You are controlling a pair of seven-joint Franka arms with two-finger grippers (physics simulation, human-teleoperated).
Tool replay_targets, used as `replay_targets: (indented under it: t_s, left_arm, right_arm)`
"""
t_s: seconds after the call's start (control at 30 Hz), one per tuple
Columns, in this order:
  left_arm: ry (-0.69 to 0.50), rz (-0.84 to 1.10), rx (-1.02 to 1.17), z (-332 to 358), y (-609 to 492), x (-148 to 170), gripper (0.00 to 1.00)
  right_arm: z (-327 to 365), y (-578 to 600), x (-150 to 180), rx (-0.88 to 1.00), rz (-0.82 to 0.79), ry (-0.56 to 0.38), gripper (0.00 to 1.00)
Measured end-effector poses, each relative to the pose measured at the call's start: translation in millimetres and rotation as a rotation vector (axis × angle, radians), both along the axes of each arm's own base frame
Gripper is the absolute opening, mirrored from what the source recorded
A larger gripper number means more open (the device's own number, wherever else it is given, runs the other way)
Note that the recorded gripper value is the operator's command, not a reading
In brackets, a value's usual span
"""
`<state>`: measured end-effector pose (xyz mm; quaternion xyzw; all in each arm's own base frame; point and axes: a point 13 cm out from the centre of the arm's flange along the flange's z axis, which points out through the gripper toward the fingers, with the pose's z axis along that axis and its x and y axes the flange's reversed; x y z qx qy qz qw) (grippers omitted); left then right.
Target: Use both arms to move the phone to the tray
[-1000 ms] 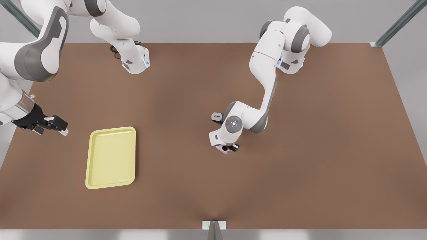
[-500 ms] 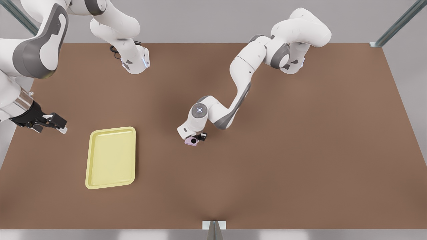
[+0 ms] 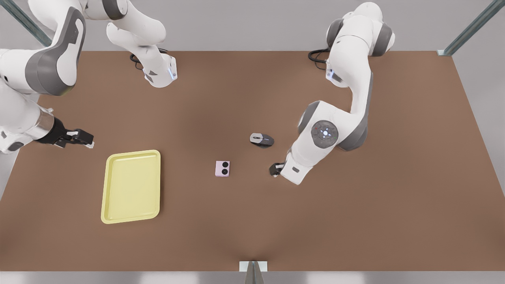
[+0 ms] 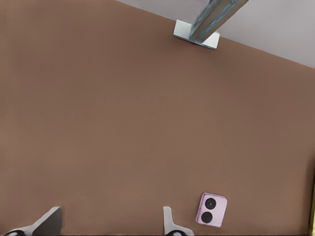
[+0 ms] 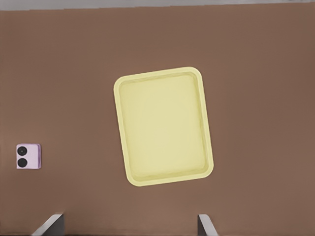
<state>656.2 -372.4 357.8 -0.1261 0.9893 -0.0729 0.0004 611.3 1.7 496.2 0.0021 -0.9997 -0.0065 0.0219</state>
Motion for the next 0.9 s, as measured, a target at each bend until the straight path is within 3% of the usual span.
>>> replay_targets:
  t_s: [0.13, 0.3, 0.53, 0.63, 0.83, 0.9]
  left_arm:
    - [0.057, 0.031, 0.07, 53.2, 110.4, -9.7, 1.0]
    - [0.113, -0.024, 0.089, 83.6, 170.4, -32.1, 1.0]
    - [0.158, -0.157, 0.095, 81.7, 184.3, -45.0, 1.0]
    - [0.17, -0.201, 0.099, 76.1, 186.6, -46.0, 1.0]
    - [0.131, -0.145, 0.15, 98.9, 275.1, -31.5, 1.0]
    - [0.123, -0.188, 0.06, 109.1, 293.8, -40.8, 1.0]
  right_arm:
    - [-49.5, 130.5, 1.1, -0.007, 0.182, 0.067, 1.0]
    - [-129.9, 270.9, -8.8, -0.009, 0.276, 0.118, 1.0]
    - [-233.5, 346.7, -20.4, -0.024, 0.197, 0.136, 1.0]
    - [-296.7, 345.6, -42.8, -0.035, 0.141, 0.166, 1.0]
    - [-360.2, 363.5, -35.8, 0.013, 0.045, 0.085, 1.0]
    - [-377.6, 372.8, -32.7, 0.028, 0.024, 0.066, 1.0]
